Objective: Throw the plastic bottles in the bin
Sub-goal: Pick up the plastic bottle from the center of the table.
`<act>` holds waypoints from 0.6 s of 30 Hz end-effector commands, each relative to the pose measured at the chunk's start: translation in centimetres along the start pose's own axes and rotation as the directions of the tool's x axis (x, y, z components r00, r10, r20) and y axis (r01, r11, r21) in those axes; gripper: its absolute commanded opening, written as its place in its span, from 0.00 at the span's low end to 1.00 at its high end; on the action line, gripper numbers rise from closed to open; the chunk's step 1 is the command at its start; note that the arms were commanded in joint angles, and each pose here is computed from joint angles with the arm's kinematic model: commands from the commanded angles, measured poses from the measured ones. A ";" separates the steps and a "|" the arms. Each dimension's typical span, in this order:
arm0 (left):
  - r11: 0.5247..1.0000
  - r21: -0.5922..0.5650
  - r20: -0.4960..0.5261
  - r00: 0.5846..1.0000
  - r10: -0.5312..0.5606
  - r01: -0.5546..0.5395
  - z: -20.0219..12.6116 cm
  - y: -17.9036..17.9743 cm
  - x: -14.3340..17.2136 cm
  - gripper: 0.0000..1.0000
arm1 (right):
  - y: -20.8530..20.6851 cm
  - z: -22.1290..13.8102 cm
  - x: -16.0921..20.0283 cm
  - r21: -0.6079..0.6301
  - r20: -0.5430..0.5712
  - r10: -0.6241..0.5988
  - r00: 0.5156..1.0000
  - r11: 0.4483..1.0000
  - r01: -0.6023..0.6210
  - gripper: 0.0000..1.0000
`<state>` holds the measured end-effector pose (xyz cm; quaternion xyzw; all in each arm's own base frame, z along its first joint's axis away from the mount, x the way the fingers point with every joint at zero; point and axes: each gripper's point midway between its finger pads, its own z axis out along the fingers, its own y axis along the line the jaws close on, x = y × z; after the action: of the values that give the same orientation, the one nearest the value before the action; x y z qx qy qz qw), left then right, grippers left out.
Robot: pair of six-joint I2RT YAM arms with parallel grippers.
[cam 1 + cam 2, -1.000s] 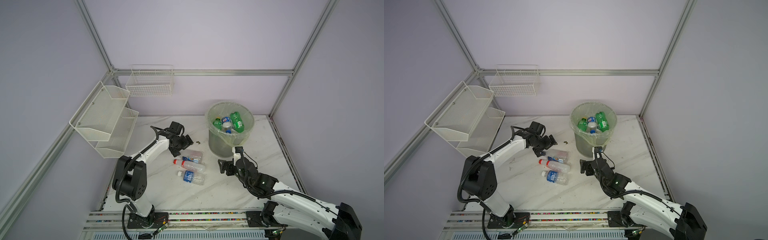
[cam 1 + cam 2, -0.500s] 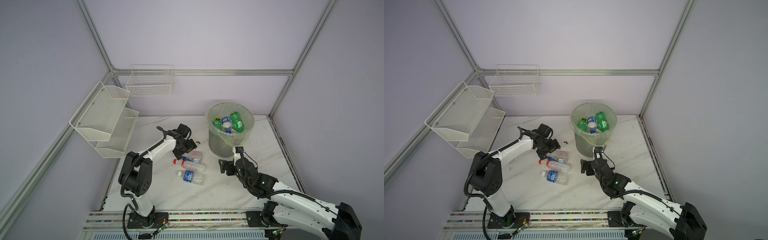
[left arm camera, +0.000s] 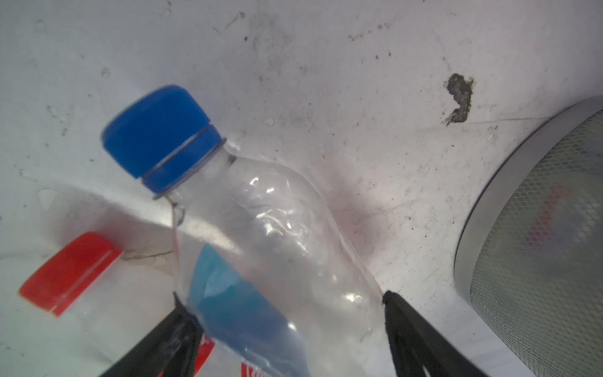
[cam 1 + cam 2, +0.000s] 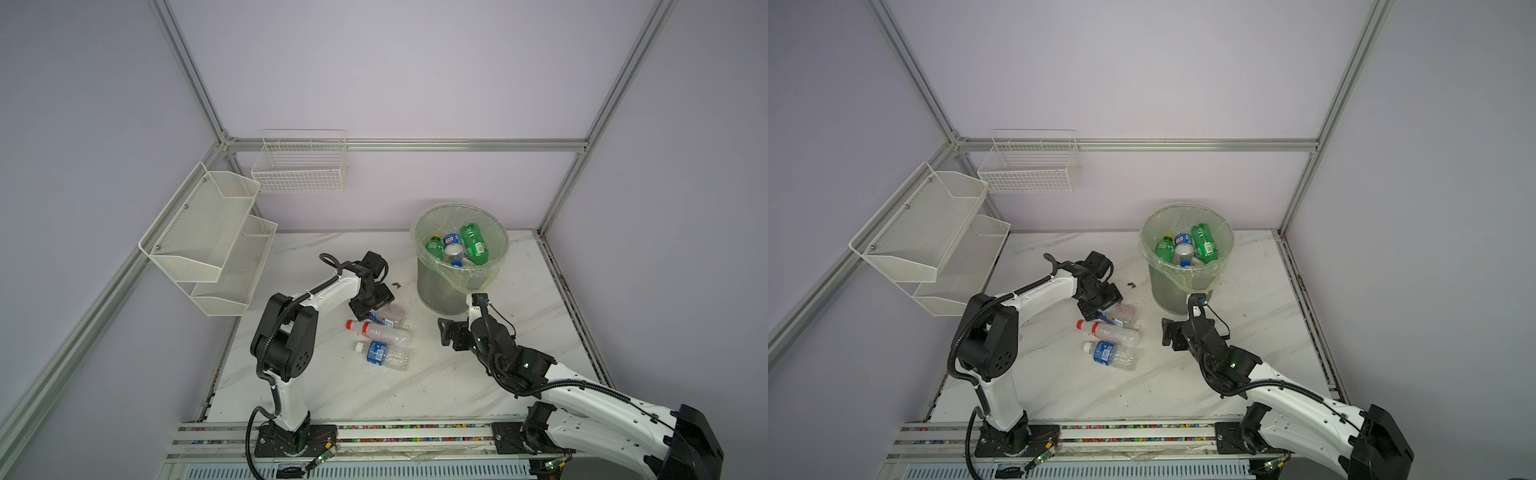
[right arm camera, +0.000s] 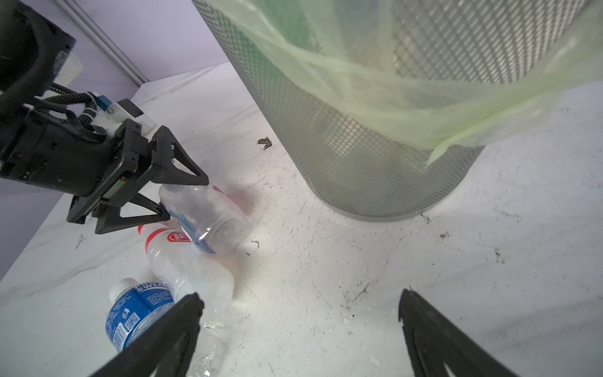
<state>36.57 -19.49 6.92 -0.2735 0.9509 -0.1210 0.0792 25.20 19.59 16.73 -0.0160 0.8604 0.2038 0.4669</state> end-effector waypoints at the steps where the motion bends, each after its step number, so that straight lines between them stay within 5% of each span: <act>1: 0.999 0.046 0.063 0.998 0.001 -0.004 -1.7 -2.3 -1.9 0.82 | -0.4 -0.5 -0.3 0.016 0.012 0.010 1.000 1.000 -0.010 0.97; 18: 0.998 0.056 0.079 0.997 0.005 -0.009 -0.8 -3.2 -3.0 0.66 | -0.1 -1.6 -1.3 -0.005 0.034 0.020 0.999 1.000 -0.020 0.97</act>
<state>38.28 -19.69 6.15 -0.2765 0.9507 -0.1090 0.0888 24.75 18.95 17.86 -0.0105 0.8536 0.2117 0.4759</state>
